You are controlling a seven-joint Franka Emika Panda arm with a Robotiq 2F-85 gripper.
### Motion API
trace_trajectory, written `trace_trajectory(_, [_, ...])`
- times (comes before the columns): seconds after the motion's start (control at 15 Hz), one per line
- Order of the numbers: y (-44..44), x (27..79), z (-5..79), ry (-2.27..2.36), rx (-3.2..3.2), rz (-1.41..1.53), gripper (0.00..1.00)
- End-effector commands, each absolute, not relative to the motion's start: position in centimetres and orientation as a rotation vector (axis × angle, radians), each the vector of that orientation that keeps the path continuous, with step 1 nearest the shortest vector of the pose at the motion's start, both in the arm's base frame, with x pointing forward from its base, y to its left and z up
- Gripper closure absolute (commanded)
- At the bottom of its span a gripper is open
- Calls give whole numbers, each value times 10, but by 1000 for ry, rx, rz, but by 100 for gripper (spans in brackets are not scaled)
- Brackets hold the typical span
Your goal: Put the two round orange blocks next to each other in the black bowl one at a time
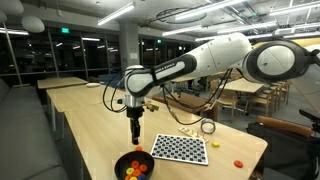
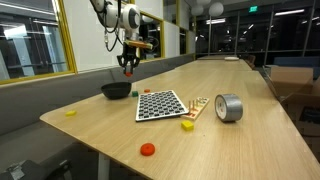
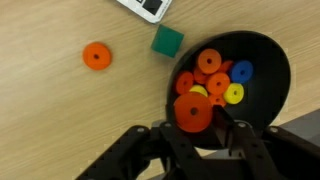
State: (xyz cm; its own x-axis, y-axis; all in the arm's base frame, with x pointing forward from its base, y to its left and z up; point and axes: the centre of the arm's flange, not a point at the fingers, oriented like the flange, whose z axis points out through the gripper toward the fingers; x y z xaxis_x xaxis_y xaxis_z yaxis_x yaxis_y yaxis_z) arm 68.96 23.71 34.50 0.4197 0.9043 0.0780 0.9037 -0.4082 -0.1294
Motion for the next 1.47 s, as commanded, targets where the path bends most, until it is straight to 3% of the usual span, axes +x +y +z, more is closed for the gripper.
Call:
trace_trajectory(0.0, [250,671,346,-1726,-2341,40,75])
trace_trajectory(0.4, [254,662,342,-1808,-2200,97,75])
trace_trajectory(0.47, [253,664,341,-1799,-2209,110,34])
trace_trajectory(0.53, [250,667,341,-1797,-2216,122,33])
trace_trajectory(0.8, [227,684,341,-1755,-2301,149,4])
trace_trajectory(1.07, [155,694,344,-1587,-2581,164,0])
trace_trajectory(1.4, [45,651,340,-1279,-2854,239,0])
